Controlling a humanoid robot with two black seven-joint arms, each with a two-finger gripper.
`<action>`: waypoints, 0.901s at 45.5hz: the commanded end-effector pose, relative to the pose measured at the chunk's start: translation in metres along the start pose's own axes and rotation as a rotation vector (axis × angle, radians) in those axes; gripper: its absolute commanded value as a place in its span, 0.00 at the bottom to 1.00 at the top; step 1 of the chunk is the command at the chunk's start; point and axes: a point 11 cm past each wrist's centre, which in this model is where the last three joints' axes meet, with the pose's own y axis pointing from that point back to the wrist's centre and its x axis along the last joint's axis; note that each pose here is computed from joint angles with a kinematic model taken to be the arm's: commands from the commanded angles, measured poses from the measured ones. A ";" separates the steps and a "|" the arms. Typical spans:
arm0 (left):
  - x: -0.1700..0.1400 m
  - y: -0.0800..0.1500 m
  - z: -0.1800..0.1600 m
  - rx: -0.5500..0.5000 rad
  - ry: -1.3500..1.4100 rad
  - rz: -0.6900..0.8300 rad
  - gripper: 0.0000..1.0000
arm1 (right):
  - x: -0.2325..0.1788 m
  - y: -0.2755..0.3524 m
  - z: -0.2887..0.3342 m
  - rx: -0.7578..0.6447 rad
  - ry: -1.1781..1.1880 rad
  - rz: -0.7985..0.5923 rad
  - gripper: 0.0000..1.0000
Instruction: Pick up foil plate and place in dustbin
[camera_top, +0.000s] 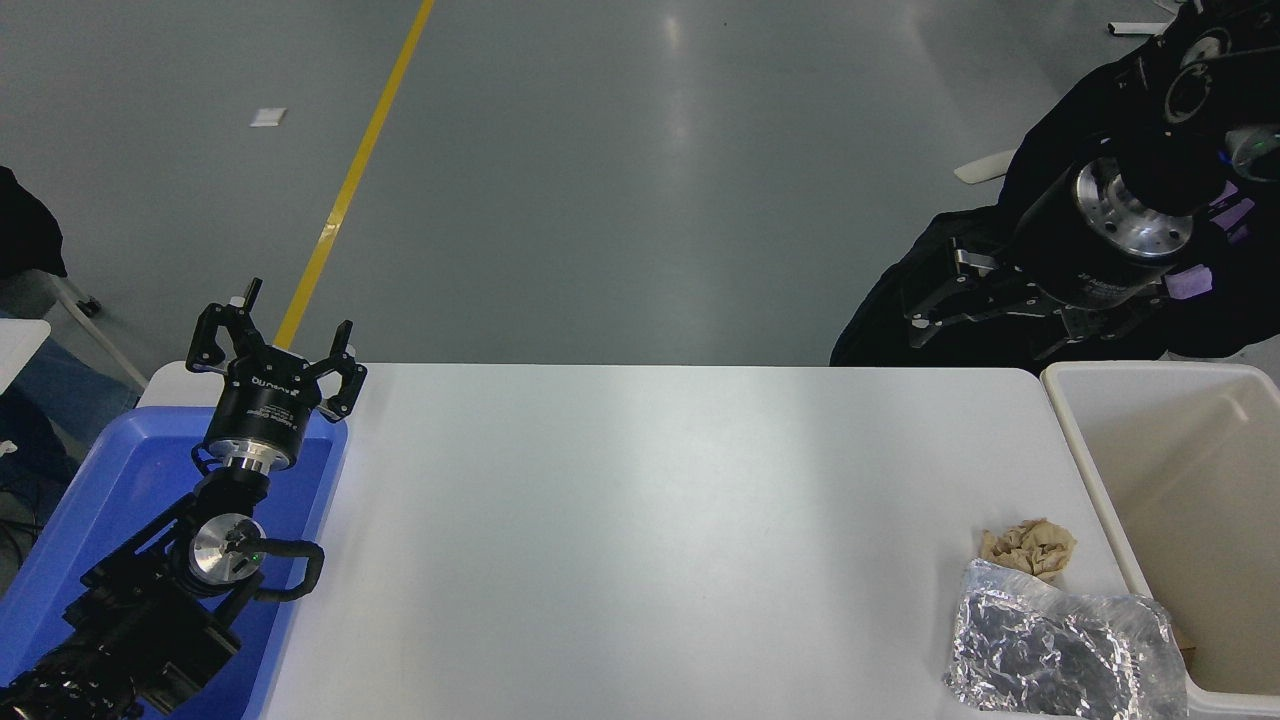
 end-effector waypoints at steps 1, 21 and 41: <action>0.000 0.000 0.000 0.000 -0.002 0.001 0.98 | -0.002 -0.005 0.033 -0.082 -0.042 -0.009 1.00; 0.001 0.000 0.000 -0.006 0.002 0.004 0.98 | -0.051 -0.095 0.154 -0.220 -0.082 -0.059 0.99; 0.001 0.001 0.001 -0.008 0.002 0.005 0.98 | -0.133 -0.168 0.235 -0.271 -0.034 -0.175 0.99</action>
